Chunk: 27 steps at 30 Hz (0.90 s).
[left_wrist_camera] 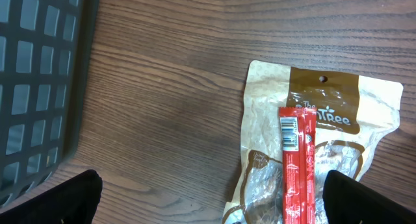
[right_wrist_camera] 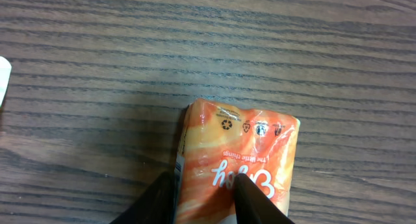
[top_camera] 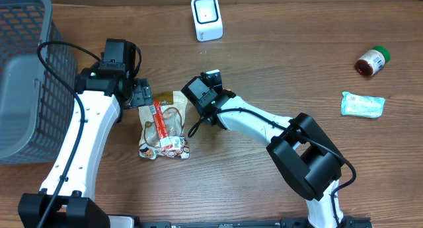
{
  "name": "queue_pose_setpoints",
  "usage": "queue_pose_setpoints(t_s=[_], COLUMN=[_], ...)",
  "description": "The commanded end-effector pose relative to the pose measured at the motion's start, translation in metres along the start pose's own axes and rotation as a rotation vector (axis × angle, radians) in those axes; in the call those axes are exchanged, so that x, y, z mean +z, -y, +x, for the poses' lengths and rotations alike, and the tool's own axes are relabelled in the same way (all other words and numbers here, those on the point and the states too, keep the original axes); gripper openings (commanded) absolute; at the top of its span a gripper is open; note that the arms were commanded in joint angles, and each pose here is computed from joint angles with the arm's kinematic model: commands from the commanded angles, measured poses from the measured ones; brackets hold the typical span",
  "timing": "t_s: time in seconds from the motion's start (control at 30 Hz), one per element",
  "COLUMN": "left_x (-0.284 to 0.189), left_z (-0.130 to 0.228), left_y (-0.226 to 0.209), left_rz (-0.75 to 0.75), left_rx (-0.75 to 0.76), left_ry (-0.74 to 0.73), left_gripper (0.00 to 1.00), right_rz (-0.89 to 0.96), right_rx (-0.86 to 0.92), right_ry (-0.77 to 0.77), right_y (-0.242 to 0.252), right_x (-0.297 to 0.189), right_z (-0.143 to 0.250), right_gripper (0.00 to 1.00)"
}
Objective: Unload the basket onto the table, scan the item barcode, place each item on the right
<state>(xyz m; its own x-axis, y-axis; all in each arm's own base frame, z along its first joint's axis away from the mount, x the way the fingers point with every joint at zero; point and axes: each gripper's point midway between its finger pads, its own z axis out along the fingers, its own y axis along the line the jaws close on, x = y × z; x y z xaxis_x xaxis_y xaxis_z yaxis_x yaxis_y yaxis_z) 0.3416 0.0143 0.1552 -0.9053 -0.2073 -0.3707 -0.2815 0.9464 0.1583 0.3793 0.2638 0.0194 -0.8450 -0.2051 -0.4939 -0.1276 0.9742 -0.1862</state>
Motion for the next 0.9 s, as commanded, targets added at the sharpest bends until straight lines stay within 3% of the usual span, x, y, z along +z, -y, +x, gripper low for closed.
queue_pose_setpoints(t_s=[0.0,0.2,0.5,0.67,0.87], left_x=[0.001,0.001,0.001,0.001,0.001], left_z=[-0.001,-0.001,-0.001,-0.001,-0.001], left_y=[0.0,0.0,-0.001,-0.001,-0.001], left_rz=[-0.006,-0.006,-0.006,-0.006,-0.006], left_rx=[0.002,0.002,0.001,0.001,0.001], left_ry=[0.002,0.002,0.002,0.002,0.002], left_gripper=[1.0,1.0,1.0,1.0,1.0], right_rz=[-0.014,-0.022,-0.01,-0.007,-0.021], right_rx=[-0.005,-0.004,-0.014,-0.018,-0.009], right_ry=[-0.011,-0.017,-0.039,-0.046,-0.041], right_y=[-0.004,-0.005,-0.004,-0.004,-0.002], right_x=[0.002,0.002,0.011,0.014,-0.002], right_z=[0.005,0.006,0.016,0.019,0.009], right_gripper=[0.3,0.29,0.36,0.32,0.08])
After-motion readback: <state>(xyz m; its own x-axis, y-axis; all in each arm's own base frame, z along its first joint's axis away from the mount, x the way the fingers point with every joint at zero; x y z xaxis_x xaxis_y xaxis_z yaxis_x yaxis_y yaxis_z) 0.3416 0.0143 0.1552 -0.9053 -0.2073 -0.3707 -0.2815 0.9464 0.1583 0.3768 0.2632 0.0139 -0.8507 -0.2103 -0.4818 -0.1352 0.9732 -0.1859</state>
